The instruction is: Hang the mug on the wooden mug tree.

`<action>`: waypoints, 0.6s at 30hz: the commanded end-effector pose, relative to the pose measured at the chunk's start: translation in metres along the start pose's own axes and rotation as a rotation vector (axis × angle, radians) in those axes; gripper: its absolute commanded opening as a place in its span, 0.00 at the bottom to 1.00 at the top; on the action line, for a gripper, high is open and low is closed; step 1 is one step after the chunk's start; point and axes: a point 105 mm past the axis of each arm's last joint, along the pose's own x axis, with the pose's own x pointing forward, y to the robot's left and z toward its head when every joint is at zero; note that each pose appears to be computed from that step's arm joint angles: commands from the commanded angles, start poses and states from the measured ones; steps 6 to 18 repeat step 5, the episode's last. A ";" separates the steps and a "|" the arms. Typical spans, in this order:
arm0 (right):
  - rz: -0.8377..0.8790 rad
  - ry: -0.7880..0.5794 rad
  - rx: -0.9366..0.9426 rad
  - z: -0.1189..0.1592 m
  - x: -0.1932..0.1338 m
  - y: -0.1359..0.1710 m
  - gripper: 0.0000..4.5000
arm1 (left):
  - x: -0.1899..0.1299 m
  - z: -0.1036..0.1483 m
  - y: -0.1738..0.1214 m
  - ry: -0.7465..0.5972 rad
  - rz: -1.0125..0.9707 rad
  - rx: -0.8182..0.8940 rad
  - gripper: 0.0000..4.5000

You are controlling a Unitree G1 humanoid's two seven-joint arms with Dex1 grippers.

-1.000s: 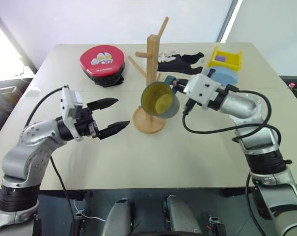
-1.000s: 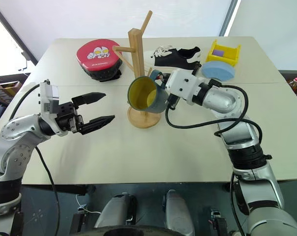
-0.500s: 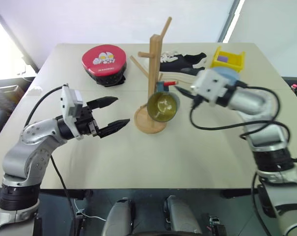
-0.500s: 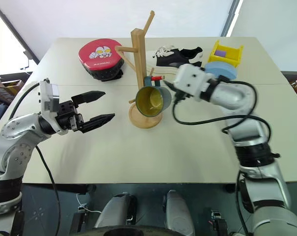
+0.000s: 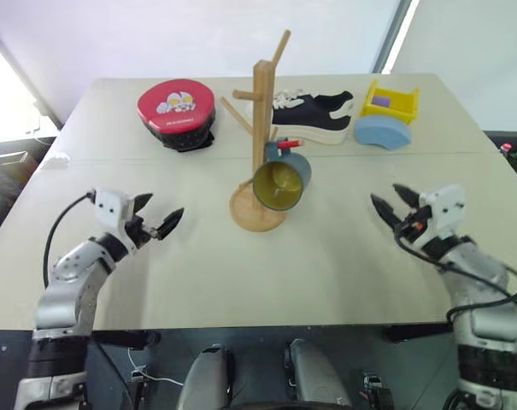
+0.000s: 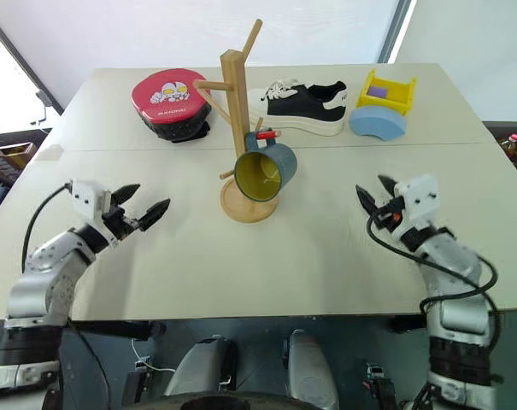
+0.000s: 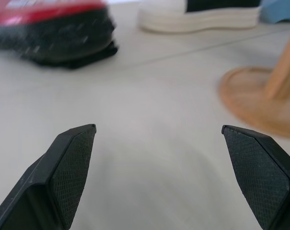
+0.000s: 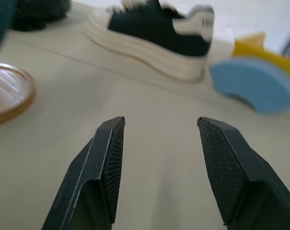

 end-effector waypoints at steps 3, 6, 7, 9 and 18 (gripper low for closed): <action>-0.047 -0.043 -0.011 -0.002 0.001 -0.003 0.55 | -0.006 0.005 0.009 -0.050 0.070 0.030 1.00; -0.044 -0.042 -0.008 -0.004 0.002 -0.003 0.55 | -0.008 0.003 0.006 -0.049 0.058 0.025 1.00; -0.044 -0.042 -0.008 -0.004 0.002 -0.003 0.55 | -0.008 0.003 0.006 -0.049 0.058 0.025 1.00; -0.044 -0.042 -0.008 -0.004 0.002 -0.003 0.55 | -0.008 0.003 0.006 -0.049 0.058 0.025 1.00; -0.044 -0.042 -0.008 -0.004 0.002 -0.003 0.55 | -0.008 0.003 0.006 -0.049 0.058 0.025 1.00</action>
